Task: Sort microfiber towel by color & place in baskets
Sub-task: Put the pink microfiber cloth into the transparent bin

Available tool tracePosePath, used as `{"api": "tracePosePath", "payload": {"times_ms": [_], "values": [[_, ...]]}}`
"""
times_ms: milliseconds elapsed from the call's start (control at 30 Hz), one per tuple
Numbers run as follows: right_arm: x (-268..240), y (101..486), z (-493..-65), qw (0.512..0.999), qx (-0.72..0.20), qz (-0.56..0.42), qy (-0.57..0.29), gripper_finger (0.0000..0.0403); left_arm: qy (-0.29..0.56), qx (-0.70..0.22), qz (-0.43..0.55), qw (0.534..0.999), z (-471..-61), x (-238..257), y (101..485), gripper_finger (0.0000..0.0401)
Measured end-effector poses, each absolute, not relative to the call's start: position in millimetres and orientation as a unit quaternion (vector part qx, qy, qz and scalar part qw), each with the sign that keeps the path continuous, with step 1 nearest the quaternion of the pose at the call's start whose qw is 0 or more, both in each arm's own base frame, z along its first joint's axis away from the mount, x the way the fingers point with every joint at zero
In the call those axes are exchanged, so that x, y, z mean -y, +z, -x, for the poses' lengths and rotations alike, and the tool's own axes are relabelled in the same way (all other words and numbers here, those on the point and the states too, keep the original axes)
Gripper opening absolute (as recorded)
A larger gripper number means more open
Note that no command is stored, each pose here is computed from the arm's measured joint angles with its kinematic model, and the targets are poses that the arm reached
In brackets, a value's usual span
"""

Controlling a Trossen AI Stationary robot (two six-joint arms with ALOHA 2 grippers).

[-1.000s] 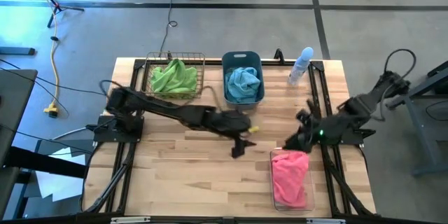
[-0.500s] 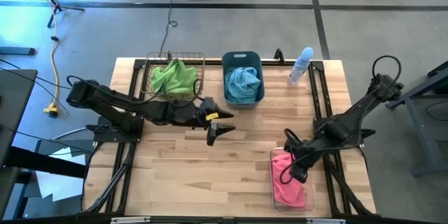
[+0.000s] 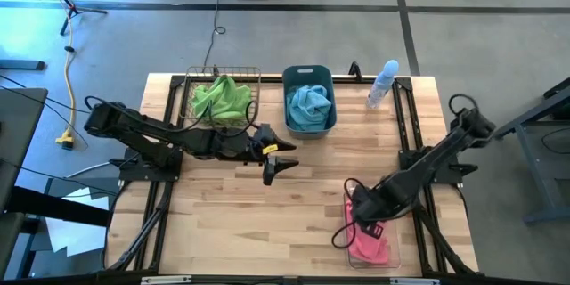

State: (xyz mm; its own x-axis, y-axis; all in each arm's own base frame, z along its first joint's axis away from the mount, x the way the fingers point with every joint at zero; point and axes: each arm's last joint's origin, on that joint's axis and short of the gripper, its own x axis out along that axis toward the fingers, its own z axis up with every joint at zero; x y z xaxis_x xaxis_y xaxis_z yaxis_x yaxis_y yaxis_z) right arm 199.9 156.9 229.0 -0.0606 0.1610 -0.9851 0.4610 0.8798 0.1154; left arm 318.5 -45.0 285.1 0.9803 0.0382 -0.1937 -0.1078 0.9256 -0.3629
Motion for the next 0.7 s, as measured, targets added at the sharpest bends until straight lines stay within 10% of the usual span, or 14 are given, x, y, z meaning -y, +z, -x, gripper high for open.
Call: {"api": "tracePosePath", "payload": {"times_ms": [700], "values": [[-190, 171, -221, 0.671, -0.737, -0.075, -0.031, 0.0000, 0.029, -0.058, 0.208, 0.976, -306, 43, 305, 0.0250]]}}
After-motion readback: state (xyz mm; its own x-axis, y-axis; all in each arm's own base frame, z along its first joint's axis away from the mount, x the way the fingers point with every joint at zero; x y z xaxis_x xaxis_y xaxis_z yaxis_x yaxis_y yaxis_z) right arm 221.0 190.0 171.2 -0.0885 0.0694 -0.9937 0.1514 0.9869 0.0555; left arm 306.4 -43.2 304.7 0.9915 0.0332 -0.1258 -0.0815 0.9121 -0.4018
